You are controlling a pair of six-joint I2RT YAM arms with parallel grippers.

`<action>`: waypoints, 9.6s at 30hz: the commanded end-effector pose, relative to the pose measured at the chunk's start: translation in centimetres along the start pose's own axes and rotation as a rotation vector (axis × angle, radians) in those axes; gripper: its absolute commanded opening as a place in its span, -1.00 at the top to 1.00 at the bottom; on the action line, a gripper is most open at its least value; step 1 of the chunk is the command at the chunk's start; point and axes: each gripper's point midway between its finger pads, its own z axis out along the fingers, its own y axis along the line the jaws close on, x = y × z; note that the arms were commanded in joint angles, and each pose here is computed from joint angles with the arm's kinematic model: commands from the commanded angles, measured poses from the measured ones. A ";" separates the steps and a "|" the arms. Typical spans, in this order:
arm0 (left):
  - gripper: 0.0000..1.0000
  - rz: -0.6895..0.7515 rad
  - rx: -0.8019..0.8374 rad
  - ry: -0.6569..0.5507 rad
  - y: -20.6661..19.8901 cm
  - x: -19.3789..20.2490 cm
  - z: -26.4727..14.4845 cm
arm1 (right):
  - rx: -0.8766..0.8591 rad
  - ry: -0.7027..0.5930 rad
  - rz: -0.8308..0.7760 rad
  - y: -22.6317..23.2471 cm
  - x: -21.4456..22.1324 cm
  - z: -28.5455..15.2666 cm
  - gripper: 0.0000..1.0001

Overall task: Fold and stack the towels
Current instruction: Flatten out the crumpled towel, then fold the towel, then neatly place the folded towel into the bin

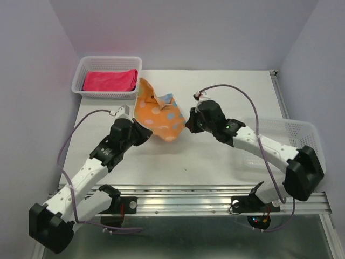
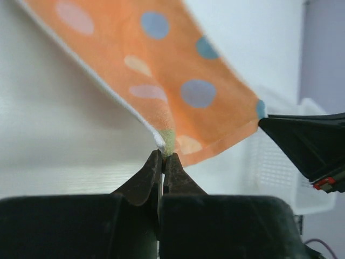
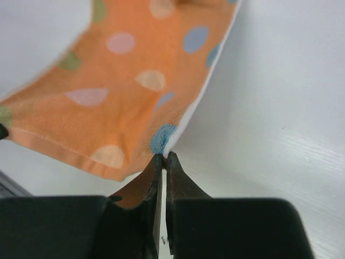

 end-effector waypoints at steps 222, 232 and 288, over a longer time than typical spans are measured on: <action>1.00 0.169 0.176 -0.003 0.0 2.7 5.6 | -0.245 0.060 0.196 -7.6 4.2 -3.2 0.99; 1.00 0.124 0.190 0.034 2.0 5.7 4.5 | -0.223 0.125 0.237 -8.2 7.8 -3.1 0.99; 1.00 0.658 -0.431 -0.189 -1.1 -4.0 10.1 | -0.200 -0.074 0.117 -6.9 -0.5 -7.3 -1.00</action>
